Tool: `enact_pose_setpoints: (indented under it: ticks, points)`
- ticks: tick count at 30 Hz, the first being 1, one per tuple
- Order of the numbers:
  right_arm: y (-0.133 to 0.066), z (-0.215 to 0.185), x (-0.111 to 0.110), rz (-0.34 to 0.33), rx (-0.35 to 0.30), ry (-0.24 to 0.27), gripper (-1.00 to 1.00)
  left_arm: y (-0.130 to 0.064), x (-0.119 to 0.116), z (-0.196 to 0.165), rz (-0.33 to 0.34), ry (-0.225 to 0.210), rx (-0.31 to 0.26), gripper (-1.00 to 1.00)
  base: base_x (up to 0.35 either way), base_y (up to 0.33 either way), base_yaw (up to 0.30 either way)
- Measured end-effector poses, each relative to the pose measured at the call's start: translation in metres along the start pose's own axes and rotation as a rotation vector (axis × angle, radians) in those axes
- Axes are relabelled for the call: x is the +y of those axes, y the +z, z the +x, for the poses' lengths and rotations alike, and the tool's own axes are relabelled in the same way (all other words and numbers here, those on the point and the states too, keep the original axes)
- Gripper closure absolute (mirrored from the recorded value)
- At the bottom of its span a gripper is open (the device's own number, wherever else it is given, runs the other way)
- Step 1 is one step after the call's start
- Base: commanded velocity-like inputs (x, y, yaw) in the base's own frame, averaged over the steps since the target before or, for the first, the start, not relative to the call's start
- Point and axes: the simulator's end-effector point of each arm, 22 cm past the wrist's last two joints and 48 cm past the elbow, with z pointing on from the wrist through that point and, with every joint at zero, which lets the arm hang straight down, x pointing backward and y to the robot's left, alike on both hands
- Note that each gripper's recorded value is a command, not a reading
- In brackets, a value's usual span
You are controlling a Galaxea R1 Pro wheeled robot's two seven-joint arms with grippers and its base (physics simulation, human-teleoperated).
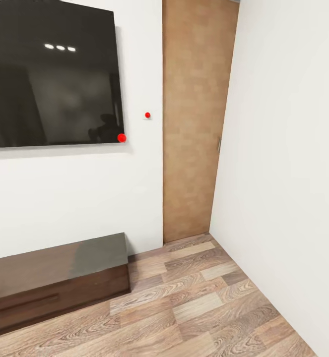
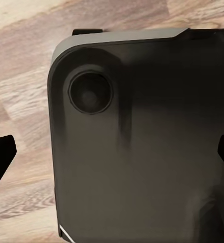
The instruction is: In the bedroom, move the book from the bed onto either nightstand, and place the two sandals side by side next to the bed.
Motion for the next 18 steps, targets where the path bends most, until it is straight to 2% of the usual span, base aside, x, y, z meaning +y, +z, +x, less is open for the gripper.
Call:
enact_pose_setpoints:
  ticks: [18]
  points:
    - [0.0000, 0.0000, -0.0005, 0.001, 0.000, 0.001, -1.00, 0.0000, -0.0009, 0.0000, 0.001, 0.000, 0.000, -1.00, 0.000, 0.000, 0.230]
